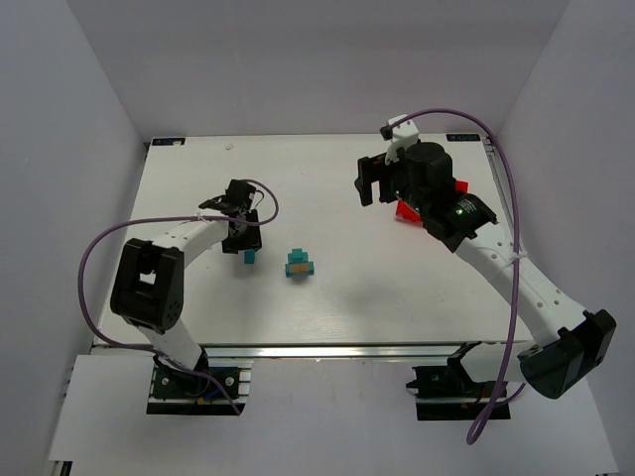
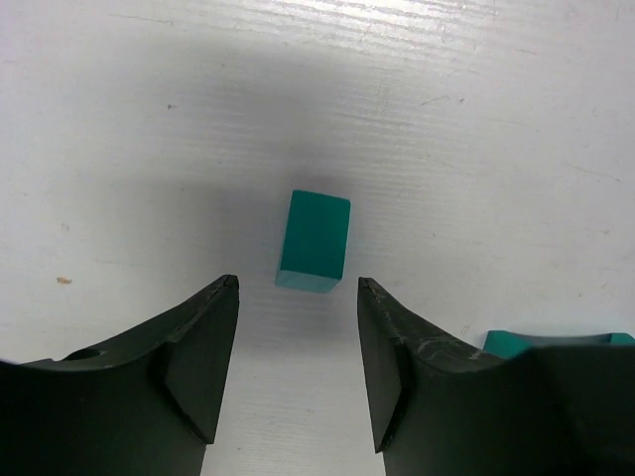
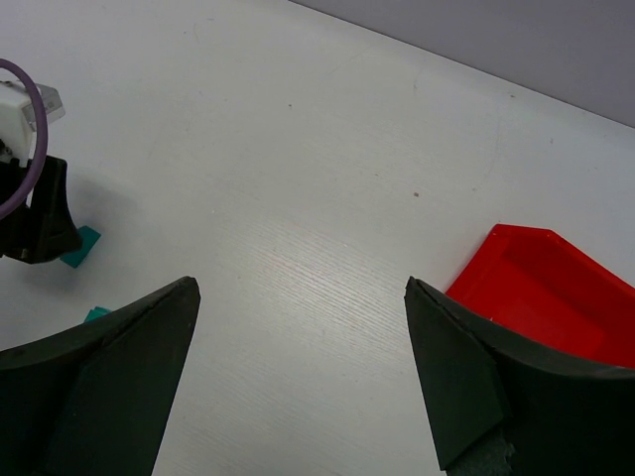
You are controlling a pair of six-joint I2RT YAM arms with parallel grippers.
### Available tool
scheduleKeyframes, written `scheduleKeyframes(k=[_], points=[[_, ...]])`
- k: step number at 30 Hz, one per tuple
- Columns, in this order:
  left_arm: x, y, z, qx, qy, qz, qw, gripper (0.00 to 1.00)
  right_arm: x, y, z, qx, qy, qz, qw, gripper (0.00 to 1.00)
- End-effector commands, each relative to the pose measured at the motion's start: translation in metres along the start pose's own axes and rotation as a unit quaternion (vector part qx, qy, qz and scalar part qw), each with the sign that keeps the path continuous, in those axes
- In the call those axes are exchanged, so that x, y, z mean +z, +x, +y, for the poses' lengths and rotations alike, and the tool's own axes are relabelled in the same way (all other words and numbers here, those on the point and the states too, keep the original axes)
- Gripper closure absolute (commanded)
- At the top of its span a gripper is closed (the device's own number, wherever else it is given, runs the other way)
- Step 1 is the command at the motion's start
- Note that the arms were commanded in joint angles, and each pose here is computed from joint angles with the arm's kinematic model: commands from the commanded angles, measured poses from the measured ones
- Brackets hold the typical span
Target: Build the wood block tower
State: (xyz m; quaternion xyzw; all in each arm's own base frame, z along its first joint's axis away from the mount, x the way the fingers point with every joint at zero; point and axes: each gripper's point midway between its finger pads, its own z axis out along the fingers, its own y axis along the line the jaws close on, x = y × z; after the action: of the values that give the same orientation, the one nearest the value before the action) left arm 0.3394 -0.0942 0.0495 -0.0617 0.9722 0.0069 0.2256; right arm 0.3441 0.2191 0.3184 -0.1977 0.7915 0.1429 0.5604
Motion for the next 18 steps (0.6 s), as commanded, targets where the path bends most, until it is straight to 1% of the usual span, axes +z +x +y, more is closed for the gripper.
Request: scheduleKeyframes(k=[1, 6, 11, 18], points=[[0.003, -0.008, -0.007, -0.004, 0.011, -0.015, 1.0, 0.38, 0.0, -0.021, 0.0, -0.005, -0.002, -0.031, 1.0, 0.11], [0.005, -0.011, -0.009, -0.006, 0.016, -0.025, 1.0, 0.39, 0.002, -0.02, 0.0, -0.005, -0.002, -0.029, 1.0, 0.11], [0.003, -0.014, -0.009, -0.004, 0.02, -0.039, 0.999, 0.41, 0.002, -0.019, -0.001, -0.003, 0.001, -0.027, 1.0, 0.11], [0.008, -0.004, -0.007, 0.013, 0.018, -0.022, 0.999, 0.41, 0.001, -0.02, -0.003, -0.004, 0.004, -0.028, 1.0, 0.11]])
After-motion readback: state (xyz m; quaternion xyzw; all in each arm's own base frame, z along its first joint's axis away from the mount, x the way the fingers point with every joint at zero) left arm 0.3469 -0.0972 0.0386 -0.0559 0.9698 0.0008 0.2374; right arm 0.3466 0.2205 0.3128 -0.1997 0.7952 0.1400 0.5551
